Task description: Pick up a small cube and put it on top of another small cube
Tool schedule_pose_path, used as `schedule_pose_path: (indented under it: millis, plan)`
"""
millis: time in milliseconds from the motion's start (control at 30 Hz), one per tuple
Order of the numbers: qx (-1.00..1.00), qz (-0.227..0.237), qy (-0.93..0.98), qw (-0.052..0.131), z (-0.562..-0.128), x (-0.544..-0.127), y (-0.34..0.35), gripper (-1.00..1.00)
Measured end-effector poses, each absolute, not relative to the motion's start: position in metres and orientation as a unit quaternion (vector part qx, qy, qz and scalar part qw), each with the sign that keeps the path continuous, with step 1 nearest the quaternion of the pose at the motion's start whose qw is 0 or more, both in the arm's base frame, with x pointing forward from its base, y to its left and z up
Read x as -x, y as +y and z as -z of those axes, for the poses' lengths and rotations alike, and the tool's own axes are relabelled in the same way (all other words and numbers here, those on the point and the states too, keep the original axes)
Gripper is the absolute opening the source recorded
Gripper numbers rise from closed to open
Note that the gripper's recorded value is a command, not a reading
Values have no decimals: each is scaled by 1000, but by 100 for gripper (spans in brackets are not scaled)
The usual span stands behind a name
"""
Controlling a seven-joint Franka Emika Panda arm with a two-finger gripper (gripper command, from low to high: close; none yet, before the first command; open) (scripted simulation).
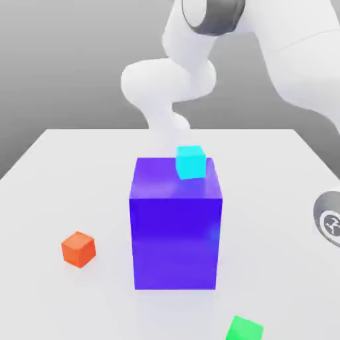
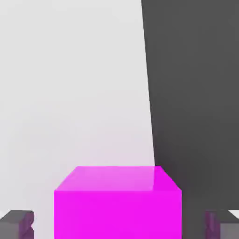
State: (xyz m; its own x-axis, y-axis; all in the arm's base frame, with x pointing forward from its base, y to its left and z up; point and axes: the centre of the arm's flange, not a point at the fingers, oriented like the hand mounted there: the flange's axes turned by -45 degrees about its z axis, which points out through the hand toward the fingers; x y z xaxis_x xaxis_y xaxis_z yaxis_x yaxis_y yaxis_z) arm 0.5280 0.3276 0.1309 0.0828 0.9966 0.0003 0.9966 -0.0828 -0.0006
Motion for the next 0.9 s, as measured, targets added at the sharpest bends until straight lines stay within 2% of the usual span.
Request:
schedule_pose_path:
  millis: [133, 267, 433, 600, 733, 767, 900]
  plan:
    - [735, -1, -678, 1, -133, -528, 328, -100]
    - [735, -1, -678, 1, -187, -529, 322, -100]
    - [732, -1, -681, 3, -218, -534, 233, -100]
    - [727, -1, -687, 1, -240, -520, 141, -100]
    - [726, -1, -688, 1, -199, -516, 123, -100]
    - [726, -1, -688, 1, -186, -515, 123, 100]
    - [726, -1, -688, 1, -186, -515, 123, 100]
